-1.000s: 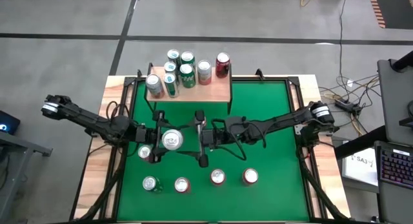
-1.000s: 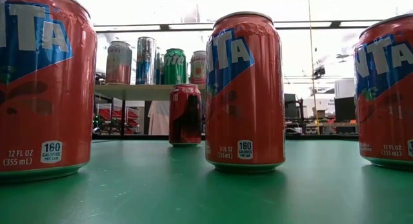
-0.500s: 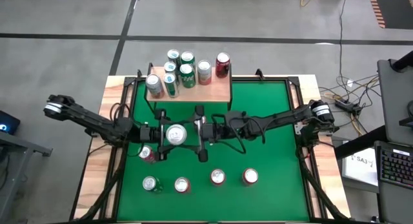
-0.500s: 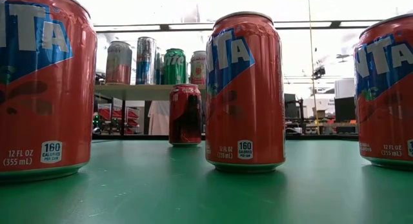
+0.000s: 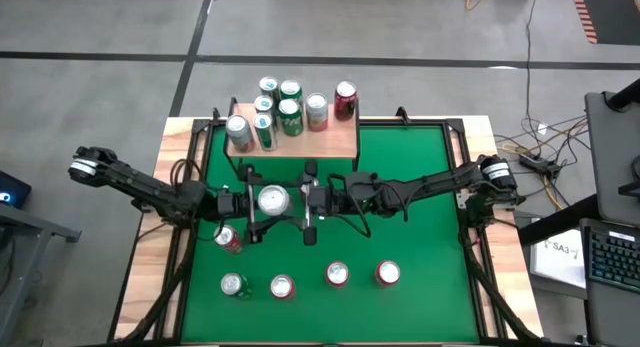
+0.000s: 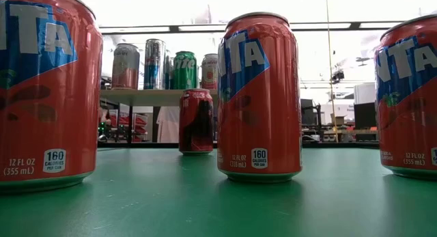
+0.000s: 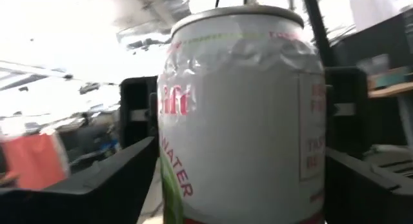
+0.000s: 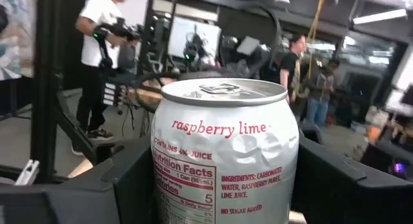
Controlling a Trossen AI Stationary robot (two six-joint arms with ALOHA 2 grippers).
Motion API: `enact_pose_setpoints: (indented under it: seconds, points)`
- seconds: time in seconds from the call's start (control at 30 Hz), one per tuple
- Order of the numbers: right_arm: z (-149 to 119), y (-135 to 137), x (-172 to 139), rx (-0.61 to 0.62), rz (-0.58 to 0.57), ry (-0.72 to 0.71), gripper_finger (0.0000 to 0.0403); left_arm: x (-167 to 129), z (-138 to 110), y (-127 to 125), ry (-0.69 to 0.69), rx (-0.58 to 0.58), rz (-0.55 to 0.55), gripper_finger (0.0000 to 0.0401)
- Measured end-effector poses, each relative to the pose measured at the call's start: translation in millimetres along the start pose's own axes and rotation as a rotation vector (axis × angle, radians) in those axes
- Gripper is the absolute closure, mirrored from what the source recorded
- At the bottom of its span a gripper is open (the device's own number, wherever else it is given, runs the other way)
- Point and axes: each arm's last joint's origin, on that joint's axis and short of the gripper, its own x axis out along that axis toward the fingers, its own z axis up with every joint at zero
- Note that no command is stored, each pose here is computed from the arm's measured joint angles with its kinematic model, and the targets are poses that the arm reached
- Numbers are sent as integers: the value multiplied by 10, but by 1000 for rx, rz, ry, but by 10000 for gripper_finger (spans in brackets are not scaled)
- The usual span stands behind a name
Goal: Place canned beverage on shelf
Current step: Put the white and red can on the shelf
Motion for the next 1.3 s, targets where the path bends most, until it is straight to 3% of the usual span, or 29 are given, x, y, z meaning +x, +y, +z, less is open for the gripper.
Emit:
enact_pose_setpoints:
  seconds: [0.3, 0.47, 0.6, 0.8, 0.97, 1.1, 1.3]
  points:
    - [317, -142, -203, 17, -198, 29, 125, -3, 1, 55, 67, 81, 167, 42]
    - [534, -264, -368, 30, -382, 46, 125, -19, -6, 96, 133, 160, 287, 42]
    - [541, -320, -437, 28, -541, 108, 125, -40, 17, 133, 170, 213, 360, 41]
    - [404, -361, -478, 77, -730, 173, 125, -34, 236, 223, 148, 311, 405, 48]
    - [164, -449, -506, 180, -859, 188, 125, -48, 421, 309, 211, 407, 418, 62]
    - [-109, -591, -566, 265, -971, 190, 125, -115, 497, 367, 263, 435, 417, 72]
    - [-537, -736, -547, 343, -1048, 184, 125, -270, 483, 411, 283, 419, 403, 80]
